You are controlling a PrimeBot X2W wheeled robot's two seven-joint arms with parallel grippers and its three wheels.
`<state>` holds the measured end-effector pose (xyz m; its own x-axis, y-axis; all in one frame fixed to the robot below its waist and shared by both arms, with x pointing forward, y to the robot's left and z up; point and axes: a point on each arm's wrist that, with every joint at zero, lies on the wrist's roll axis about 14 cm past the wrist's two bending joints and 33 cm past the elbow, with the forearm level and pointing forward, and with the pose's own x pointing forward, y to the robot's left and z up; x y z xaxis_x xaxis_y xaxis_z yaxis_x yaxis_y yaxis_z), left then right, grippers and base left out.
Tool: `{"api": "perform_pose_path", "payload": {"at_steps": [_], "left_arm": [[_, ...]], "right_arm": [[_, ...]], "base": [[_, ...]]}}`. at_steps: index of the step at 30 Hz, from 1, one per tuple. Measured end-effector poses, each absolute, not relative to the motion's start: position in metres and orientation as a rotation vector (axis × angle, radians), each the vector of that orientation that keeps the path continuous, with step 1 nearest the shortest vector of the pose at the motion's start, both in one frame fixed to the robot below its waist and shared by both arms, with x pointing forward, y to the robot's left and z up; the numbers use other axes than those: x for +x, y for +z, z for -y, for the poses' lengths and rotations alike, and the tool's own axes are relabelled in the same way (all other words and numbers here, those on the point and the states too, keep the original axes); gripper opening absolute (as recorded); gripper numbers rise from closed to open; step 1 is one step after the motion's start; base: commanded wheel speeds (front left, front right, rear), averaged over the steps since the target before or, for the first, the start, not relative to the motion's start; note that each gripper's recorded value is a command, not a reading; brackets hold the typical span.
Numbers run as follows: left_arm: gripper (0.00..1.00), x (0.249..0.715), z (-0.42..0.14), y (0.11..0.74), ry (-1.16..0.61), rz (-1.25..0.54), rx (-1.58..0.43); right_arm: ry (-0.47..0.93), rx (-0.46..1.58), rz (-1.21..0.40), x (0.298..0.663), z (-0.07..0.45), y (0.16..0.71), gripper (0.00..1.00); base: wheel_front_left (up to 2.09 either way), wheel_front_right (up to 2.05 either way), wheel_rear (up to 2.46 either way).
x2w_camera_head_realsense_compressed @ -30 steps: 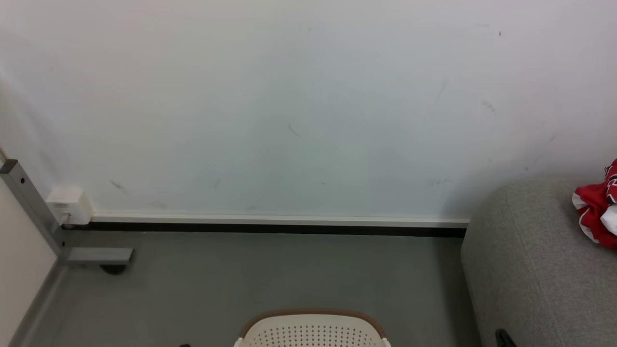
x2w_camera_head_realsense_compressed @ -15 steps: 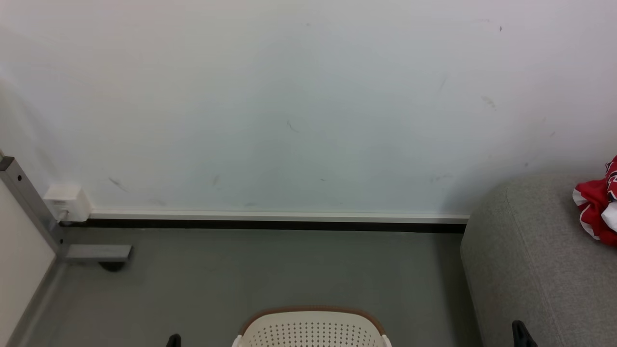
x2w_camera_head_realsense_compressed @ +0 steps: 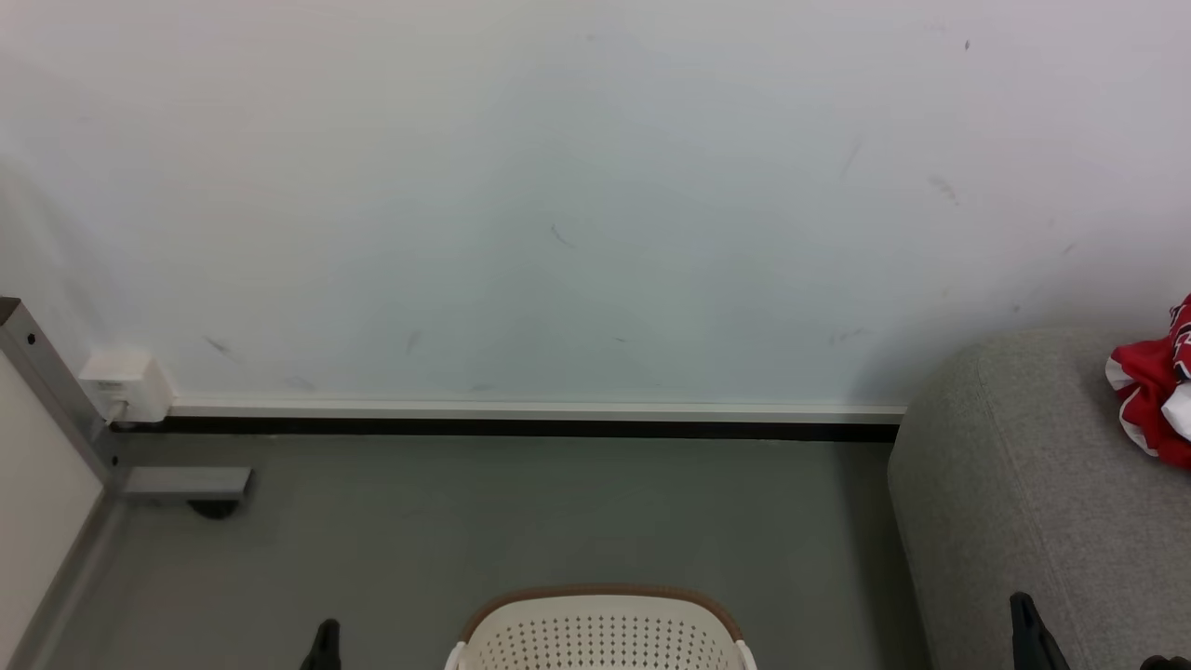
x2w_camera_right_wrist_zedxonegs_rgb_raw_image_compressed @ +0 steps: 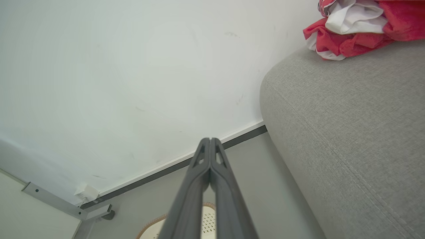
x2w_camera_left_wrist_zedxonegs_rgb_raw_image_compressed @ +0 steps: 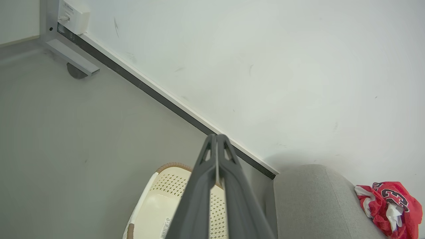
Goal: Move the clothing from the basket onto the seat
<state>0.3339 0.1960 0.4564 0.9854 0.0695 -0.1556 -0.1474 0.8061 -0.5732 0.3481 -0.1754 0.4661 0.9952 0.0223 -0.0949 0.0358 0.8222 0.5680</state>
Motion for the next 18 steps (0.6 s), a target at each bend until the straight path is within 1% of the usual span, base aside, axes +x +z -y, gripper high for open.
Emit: {"api": "perform_pose_path", "payload": {"at_steps": [18], "left_arm": [[0.0, 0.348, -0.198, 0.467, 0.117, -0.114, -0.871]], "right_arm": [[-0.037, 0.857, -0.087, 0.359, 0.182, 0.474, 0.0]], "base": [[0.0, 0.0, 0.0]]}}
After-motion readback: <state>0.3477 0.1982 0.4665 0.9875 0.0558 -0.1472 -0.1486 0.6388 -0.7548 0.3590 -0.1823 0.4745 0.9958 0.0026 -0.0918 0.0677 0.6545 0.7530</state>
